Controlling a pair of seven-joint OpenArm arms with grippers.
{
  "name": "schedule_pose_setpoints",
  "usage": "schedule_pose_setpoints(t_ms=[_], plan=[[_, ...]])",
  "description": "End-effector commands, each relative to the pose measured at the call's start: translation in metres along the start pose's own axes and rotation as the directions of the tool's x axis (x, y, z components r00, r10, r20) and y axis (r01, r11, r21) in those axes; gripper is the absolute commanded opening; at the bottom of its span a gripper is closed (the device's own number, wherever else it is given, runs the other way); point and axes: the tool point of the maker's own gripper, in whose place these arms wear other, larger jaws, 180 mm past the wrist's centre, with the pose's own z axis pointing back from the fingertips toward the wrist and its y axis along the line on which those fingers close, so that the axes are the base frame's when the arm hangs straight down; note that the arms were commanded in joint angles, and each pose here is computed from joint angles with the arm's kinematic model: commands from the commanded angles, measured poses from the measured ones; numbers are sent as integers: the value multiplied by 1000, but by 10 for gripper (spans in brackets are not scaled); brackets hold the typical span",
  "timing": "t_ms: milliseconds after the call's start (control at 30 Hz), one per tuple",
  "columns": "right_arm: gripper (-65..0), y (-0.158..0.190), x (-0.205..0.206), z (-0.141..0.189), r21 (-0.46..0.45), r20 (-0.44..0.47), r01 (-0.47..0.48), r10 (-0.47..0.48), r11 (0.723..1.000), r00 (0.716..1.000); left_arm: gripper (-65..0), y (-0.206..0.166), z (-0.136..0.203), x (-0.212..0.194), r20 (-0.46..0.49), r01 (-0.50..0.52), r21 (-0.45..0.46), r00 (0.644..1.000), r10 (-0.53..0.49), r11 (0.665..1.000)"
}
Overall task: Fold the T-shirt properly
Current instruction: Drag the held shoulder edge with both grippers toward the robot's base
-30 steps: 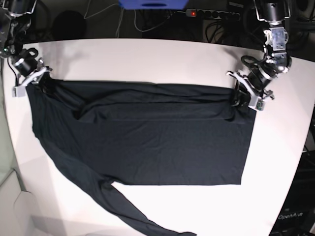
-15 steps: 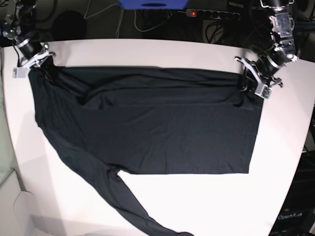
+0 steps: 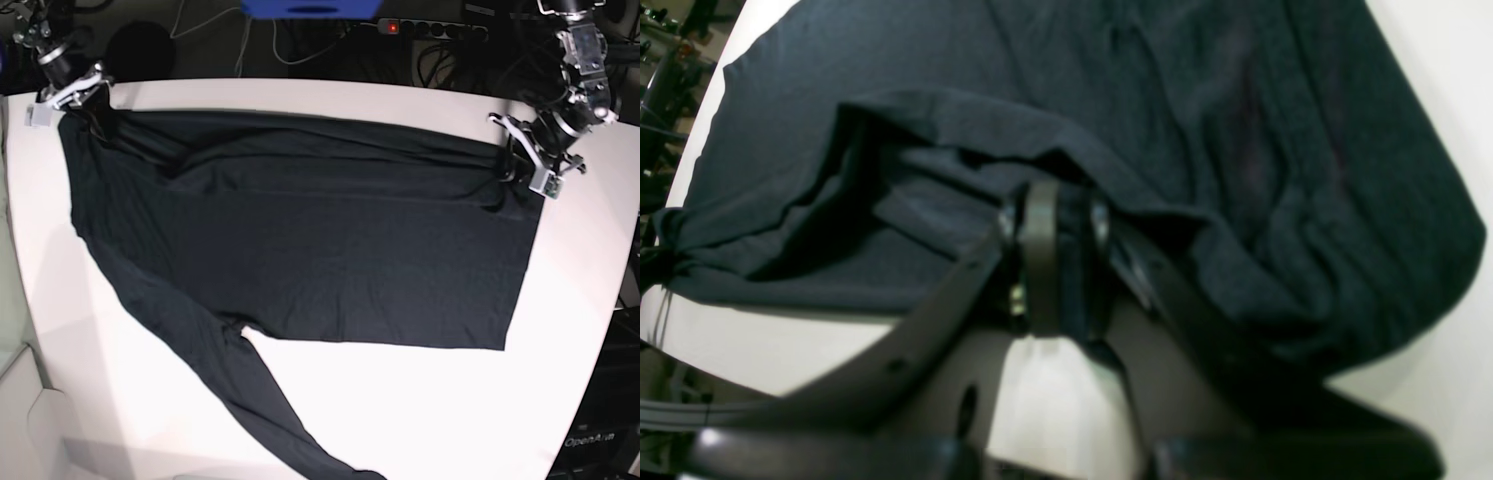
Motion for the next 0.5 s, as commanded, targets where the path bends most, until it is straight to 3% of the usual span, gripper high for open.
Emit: schedule_pose_setpoints(t_ms=[0,167,467], plan=[[-589,-28,-107,39,-142,-453,-91,17,986,891,-557,15,80,-171,-788,139,27,613,-64,990],[-589,-28,-106,40,-145,-436,-90,18,985,900,-557,10,92,-185,-804,124,28,593,-52,992],[-589,-27,-104,38,-144,-425,-87,18,986,905,-557,27,114,-181,-795,138,105,607,0,985]])
